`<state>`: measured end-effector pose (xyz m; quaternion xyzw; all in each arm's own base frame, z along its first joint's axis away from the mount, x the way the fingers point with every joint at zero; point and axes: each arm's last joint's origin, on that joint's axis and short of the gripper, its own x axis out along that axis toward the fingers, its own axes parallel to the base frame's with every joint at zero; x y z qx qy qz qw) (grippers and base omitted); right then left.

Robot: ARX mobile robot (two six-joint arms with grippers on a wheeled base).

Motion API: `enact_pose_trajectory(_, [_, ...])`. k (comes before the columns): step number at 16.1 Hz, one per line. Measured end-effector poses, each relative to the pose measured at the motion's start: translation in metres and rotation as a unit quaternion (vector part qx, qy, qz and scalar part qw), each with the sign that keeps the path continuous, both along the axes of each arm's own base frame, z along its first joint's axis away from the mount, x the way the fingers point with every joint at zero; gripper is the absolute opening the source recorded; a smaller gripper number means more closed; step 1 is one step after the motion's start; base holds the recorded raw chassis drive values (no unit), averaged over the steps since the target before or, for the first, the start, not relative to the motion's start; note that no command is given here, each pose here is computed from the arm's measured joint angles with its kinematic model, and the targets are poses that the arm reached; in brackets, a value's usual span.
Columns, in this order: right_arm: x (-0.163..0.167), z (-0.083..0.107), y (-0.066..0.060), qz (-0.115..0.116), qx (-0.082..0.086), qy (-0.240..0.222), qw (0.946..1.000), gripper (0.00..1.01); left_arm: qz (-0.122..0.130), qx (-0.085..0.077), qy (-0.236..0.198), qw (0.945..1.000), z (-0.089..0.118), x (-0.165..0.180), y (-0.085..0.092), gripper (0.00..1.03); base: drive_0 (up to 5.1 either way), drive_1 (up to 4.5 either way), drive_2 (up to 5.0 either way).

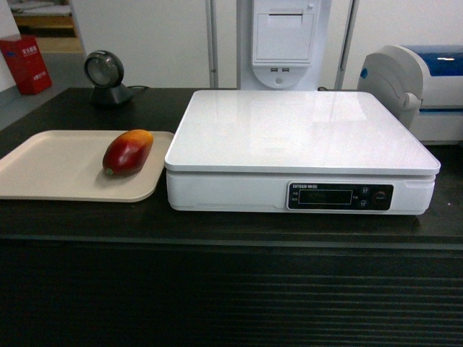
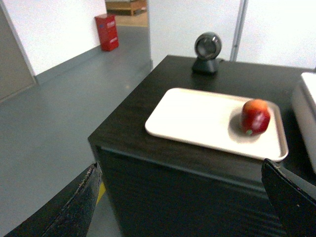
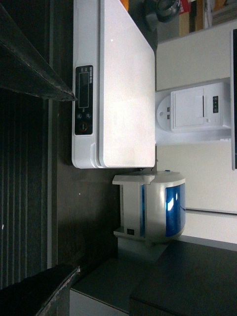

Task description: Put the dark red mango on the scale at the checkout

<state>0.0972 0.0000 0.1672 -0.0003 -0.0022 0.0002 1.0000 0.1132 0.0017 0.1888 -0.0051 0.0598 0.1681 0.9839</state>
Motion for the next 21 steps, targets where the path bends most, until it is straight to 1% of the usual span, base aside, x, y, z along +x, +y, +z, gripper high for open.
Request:
enact_pose_trajectory(1, [0.0, 0.0, 0.0, -0.001, 0.0, 0.0, 1.0, 0.98, -0.014, -0.005, -0.02, 0.9997, 0.012, 0.006, 0.002, 0.98, 0.0, 0.0, 0.0])
enact_pose_trajectory(3, [0.0, 0.0, 0.0, -0.001, 0.0, 0.0, 1.0, 0.98, -0.03, -0.01, -0.034, 0.9989, 0.023, 0.024, 0.011, 0.98, 0.0, 0.0, 0.0])
enact_pose_trajectory(4, [0.0, 0.0, 0.0, 0.0, 0.0, 0.0, 1.0, 0.98, -0.046, -0.005, -0.035, 0.9983, 0.027, 0.039, 0.017, 0.98, 0.0, 0.0, 0.0])
enact_pose_trajectory(5, [0.0, 0.0, 0.0, 0.0, 0.0, 0.0, 1.0, 0.98, -0.066, -0.002, -0.04, 0.997, 0.032, 0.056, 0.021, 0.98, 0.0, 0.0, 0.0])
enact_pose_trajectory(6, [0.0, 0.0, 0.0, 0.0, 0.0, 0.0, 1.0, 0.98, -0.101, -0.005, -0.039, 0.9942, 0.038, 0.08, 0.024, 0.98, 0.0, 0.0, 0.0])
enact_pose_trajectory(7, [0.0, 0.0, 0.0, 0.0, 0.0, 0.0, 1.0, 0.98, -0.126, -0.006, -0.024, 0.9917, 0.04, 0.102, 0.026, 0.98, 0.0, 0.0, 0.0])
enact_pose_trajectory(8, [0.0, 0.0, 0.0, 0.0, 0.0, 0.0, 1.0, 0.98, -0.146, -0.017, 0.023, 0.9889, 0.033, 0.136, 0.029, 0.98, 0.0, 0.0, 0.0])
enact_pose_trajectory(9, [0.0, 0.0, 0.0, 0.0, 0.0, 0.0, 1.0, 0.98, -0.16, -0.028, 0.058, 0.985, 0.022, 0.163, 0.028, 0.98, 0.0, 0.0, 0.0])
enact_pose_trajectory(10, [0.0, 0.0, 0.0, 0.0, 0.0, 0.0, 1.0, 0.98, -0.189, -0.042, 0.119, 0.9738, 0.0, 0.213, 0.023, 0.98, 0.0, 0.0, 0.0])
enact_pose_trajectory(11, [0.0, 0.0, 0.0, 0.0, 0.0, 0.0, 1.0, 0.98, -0.225, -0.033, 0.165, 0.9597, -0.015, 0.26, 0.012, 0.98, 0.0, 0.0, 0.0])
enact_pose_trajectory(12, [0.0, 0.0, 0.0, 0.0, 0.0, 0.0, 1.0, 0.98, -0.23, -0.034, 0.176, 0.9565, -0.02, 0.271, 0.01, 0.98, 0.0, 0.0, 0.0])
enact_pose_trajectory(13, [0.0, 0.0, 0.0, 0.0, 0.0, 0.0, 1.0, 0.98, -0.237, -0.03, 0.184, 0.9534, -0.023, 0.281, 0.006, 0.98, 0.0, 0.0, 0.0])
enact_pose_trajectory(14, [0.0, 0.0, 0.0, 0.0, 0.0, 0.0, 1.0, 0.98, -0.245, -0.025, 0.199, 0.9486, -0.029, 0.294, 0.003, 0.98, 0.0, 0.0, 0.0])
enact_pose_trajectory(16, [0.0, 0.0, 0.0, -0.001, 0.0, 0.0, 1.0, 0.98, -0.248, -0.018, 0.215, 0.9446, -0.034, 0.316, 0.002, 0.98, 0.0, 0.0, 0.0])
enact_pose_trajectory(18, [0.0, 0.0, 0.0, 0.0, 0.0, 0.0, 1.0, 0.98, -0.246, -0.018, 0.224, 0.943, -0.036, 0.339, 0.003, 0.98, 0.0, 0.0, 0.0])
enact_pose_trajectory(19, [0.0, 0.0, 0.0, 0.0, 0.0, 0.0, 1.0, 0.98, -0.246, -0.018, 0.225, 0.9426, -0.036, 0.347, 0.003, 0.98, 0.0, 0.0, 0.0])
enact_pose_trajectory(21, [0.0, 0.0, 0.0, 0.0, 0.0, 0.0, 1.0, 0.98, -0.251, -0.021, 0.23, 0.94, -0.036, 0.356, 0.0, 0.98, 0.0, 0.0, 0.0])
